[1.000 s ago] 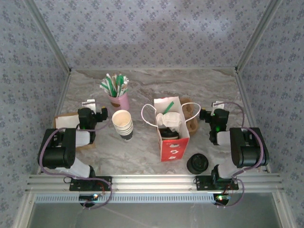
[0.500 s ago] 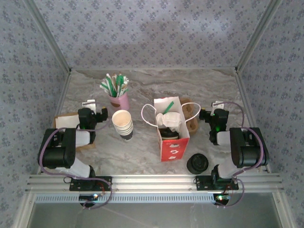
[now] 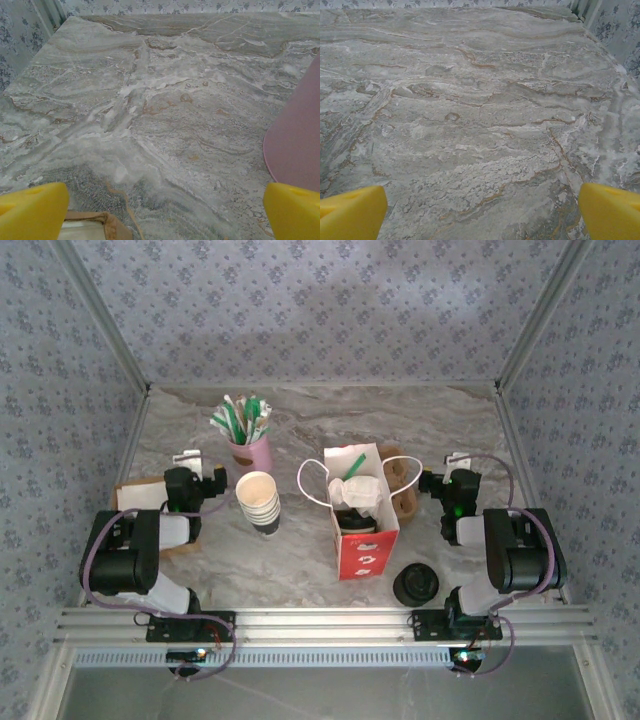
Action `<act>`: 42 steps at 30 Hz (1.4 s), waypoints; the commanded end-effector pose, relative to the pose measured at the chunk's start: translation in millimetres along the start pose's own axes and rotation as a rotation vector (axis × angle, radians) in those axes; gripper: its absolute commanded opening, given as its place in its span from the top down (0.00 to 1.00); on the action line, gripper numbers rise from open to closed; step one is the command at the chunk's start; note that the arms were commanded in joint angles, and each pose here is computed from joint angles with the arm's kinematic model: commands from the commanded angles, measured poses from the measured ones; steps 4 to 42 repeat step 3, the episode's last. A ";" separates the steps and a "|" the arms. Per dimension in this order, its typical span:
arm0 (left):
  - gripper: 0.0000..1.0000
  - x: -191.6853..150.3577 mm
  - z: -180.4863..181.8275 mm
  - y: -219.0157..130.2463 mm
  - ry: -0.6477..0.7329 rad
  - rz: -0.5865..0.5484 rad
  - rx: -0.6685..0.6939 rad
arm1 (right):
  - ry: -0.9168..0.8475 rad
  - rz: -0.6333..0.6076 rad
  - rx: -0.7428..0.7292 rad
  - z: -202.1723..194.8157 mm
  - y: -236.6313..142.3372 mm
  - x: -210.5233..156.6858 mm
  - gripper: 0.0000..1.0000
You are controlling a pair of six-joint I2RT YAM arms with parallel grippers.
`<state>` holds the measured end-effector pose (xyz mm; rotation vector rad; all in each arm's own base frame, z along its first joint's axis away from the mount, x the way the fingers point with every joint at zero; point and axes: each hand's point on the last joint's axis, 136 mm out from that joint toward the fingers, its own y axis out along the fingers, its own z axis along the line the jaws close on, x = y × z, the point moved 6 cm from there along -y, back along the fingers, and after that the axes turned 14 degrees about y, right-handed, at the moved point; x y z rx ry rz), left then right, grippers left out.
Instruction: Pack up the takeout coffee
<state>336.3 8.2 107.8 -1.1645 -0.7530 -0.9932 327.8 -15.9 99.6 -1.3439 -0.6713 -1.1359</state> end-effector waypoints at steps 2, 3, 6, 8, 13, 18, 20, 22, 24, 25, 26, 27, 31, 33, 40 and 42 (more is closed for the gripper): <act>0.00 6.1 1.2 3.6 -0.011 -0.013 -0.010 | -0.010 -0.034 0.009 2.4 2.3 10.9 0.00; 0.00 6.0 1.0 3.7 -0.010 -0.012 -0.012 | -0.009 -0.034 0.010 2.2 2.4 11.1 0.00; 0.00 6.0 1.0 3.7 -0.010 -0.012 -0.012 | -0.009 -0.034 0.010 2.2 2.4 11.1 0.00; 0.00 6.0 1.0 3.7 -0.010 -0.012 -0.012 | -0.009 -0.034 0.010 2.2 2.4 11.1 0.00; 0.00 6.0 1.0 3.7 -0.010 -0.012 -0.012 | -0.009 -0.034 0.010 2.2 2.4 11.1 0.00; 0.00 6.0 1.0 3.7 -0.010 -0.012 -0.012 | -0.009 -0.034 0.010 2.2 2.4 11.1 0.00; 0.00 6.0 1.0 3.7 -0.010 -0.012 -0.012 | -0.009 -0.034 0.010 2.2 2.4 11.1 0.00; 0.00 6.0 1.0 3.7 -0.010 -0.012 -0.012 | -0.009 -0.034 0.010 2.2 2.4 11.1 0.00; 0.00 6.0 1.0 3.7 -0.010 -0.012 -0.012 | -0.009 -0.034 0.010 2.2 2.4 11.1 0.00; 0.00 6.0 1.0 3.7 -0.010 -0.012 -0.012 | -0.009 -0.034 0.010 2.2 2.4 11.1 0.00; 0.00 6.0 1.0 3.7 -0.010 -0.012 -0.012 | -0.009 -0.034 0.010 2.2 2.4 11.1 0.00; 0.00 6.0 1.0 3.7 -0.010 -0.012 -0.012 | -0.009 -0.034 0.010 2.2 2.4 11.1 0.00; 0.00 6.0 1.0 3.7 -0.010 -0.012 -0.012 | -0.009 -0.034 0.010 2.2 2.4 11.1 0.00; 0.00 6.0 1.0 3.7 -0.010 -0.012 -0.012 | -0.009 -0.034 0.010 2.2 2.4 11.1 0.00; 0.00 6.0 1.0 3.7 -0.010 -0.012 -0.012 | -0.009 -0.034 0.010 2.2 2.4 11.1 0.00; 0.00 6.0 1.0 3.7 -0.010 -0.012 -0.012 | -0.009 -0.034 0.010 2.2 2.4 11.1 0.00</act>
